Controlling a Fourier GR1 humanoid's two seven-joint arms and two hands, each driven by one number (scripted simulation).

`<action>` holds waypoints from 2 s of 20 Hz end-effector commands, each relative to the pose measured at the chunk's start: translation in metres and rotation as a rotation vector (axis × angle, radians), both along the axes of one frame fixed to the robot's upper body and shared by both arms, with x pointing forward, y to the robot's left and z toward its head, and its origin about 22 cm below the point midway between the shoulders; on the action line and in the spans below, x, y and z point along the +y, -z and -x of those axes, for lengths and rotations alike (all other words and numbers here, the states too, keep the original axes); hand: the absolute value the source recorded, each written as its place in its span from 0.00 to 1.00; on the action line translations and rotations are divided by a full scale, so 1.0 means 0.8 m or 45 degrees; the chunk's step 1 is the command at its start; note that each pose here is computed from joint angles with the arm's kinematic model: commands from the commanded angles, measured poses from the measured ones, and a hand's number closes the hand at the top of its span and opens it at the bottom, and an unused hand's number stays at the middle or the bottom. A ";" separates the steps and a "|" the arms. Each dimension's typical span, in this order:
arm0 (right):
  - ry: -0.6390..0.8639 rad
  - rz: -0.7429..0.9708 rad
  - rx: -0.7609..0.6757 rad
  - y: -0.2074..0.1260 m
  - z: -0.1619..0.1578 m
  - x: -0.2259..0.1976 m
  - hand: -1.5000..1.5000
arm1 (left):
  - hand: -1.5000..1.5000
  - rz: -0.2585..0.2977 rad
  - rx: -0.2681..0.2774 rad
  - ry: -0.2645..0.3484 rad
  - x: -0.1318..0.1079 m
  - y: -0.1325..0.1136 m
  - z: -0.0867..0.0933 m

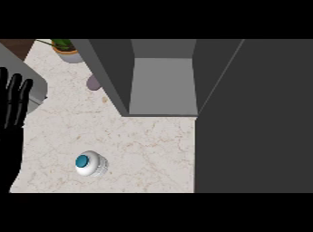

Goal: Pick up the bottled water, place it into the cabinet and close the cabinet

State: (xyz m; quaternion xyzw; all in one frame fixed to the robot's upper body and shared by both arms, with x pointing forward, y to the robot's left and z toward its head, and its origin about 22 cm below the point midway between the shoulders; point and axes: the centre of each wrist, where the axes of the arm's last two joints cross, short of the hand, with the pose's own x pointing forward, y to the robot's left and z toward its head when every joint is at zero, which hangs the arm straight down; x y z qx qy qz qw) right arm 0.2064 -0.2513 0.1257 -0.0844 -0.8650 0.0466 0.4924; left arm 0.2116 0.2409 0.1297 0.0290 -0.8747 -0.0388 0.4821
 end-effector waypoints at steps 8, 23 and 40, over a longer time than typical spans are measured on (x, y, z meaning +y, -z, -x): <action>-0.339 -0.277 0.246 0.024 0.055 0.040 0.00 | 0.00 0.284 0.390 0.148 -0.084 0.013 0.070; -0.369 -0.268 0.279 -0.040 0.133 0.001 0.00 | 0.00 0.345 0.438 0.127 -0.153 -0.025 0.172; -0.362 -0.285 0.293 -0.044 0.140 -0.010 0.00 | 0.00 0.393 0.483 0.044 -0.146 -0.039 0.195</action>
